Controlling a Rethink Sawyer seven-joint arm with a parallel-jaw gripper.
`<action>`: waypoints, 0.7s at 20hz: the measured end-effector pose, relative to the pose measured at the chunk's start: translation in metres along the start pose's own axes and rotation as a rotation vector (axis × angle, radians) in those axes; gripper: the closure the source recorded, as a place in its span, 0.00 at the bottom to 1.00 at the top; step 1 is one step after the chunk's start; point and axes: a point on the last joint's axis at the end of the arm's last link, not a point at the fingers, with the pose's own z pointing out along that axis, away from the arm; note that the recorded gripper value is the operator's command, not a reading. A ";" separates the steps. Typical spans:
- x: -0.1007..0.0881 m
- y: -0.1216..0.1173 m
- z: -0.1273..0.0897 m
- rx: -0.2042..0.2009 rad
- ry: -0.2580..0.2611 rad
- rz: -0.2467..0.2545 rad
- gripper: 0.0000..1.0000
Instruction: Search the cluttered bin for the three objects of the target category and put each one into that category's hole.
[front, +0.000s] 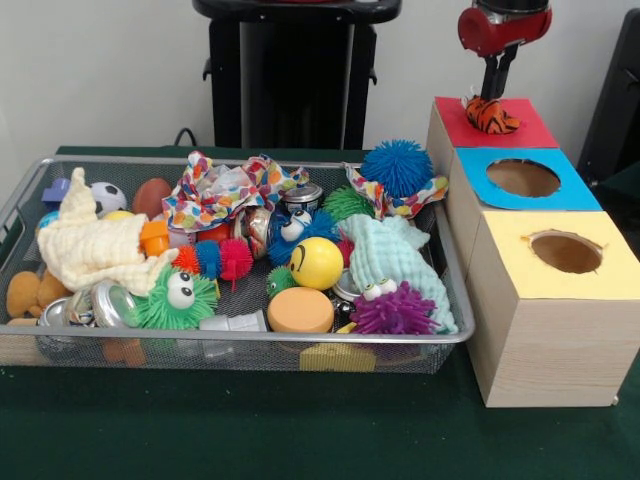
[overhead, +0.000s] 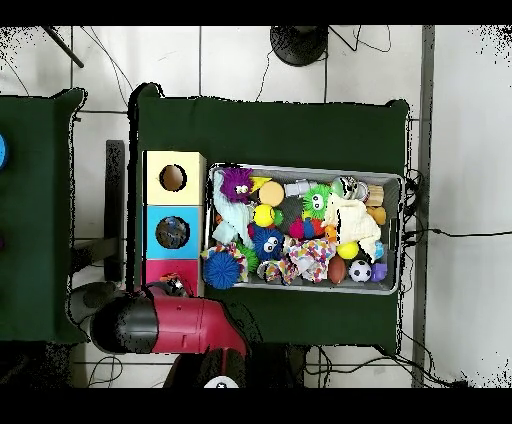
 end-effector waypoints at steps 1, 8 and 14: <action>0.000 0.000 0.000 0.000 0.000 -0.001 1.00; 0.000 0.001 0.000 0.001 -0.001 -0.002 1.00; -0.003 -0.007 0.001 0.012 -0.023 0.010 1.00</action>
